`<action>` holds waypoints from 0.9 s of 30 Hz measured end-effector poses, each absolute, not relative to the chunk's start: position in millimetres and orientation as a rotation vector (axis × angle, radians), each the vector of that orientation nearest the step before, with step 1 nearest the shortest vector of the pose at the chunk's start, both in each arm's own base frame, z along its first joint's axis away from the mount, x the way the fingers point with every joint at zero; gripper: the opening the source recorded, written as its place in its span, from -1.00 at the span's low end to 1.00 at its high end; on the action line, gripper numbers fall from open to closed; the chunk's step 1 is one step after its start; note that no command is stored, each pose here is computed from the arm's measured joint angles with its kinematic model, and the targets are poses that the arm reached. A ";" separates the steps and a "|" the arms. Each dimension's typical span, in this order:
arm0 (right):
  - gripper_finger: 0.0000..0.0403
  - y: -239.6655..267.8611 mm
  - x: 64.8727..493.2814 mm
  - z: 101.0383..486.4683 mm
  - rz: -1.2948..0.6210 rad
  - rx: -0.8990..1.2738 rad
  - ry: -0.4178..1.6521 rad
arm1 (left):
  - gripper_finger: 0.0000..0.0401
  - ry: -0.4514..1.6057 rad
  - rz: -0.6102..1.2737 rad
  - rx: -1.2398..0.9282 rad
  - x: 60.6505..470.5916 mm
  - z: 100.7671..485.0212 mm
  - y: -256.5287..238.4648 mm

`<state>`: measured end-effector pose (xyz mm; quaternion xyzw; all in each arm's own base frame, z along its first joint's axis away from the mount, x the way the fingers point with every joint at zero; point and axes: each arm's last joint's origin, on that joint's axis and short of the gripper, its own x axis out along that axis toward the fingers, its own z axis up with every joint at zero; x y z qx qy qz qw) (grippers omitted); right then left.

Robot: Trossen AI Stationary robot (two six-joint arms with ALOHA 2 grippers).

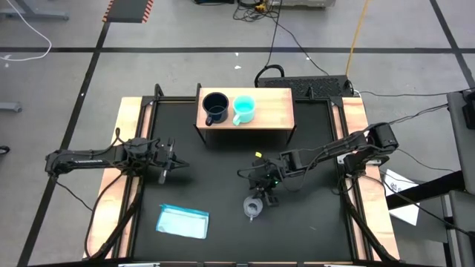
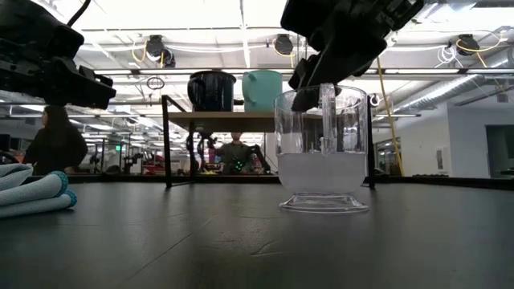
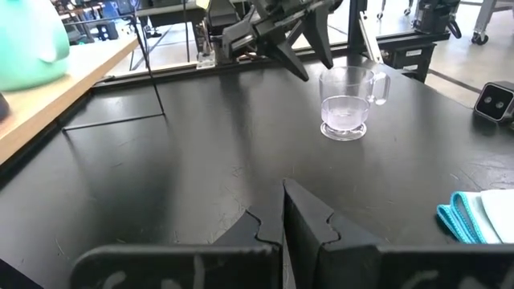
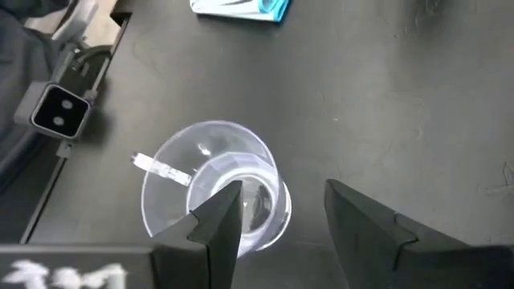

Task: Stack small to large cups/mugs on shelf
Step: Put the transparent mug on the shelf

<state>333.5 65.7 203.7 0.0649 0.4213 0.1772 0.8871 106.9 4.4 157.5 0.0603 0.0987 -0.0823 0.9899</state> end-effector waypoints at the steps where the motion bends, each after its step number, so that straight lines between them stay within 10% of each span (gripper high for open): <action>1: -0.16 66.4 333.8 204.1 0.369 0.138 0.870 | -0.96 0.199 -0.165 0.121 106.9 157.4 4.4; 27: -0.16 82.5 333.9 189.0 0.349 0.105 0.923 | -0.96 0.198 -0.166 0.121 106.9 157.5 4.4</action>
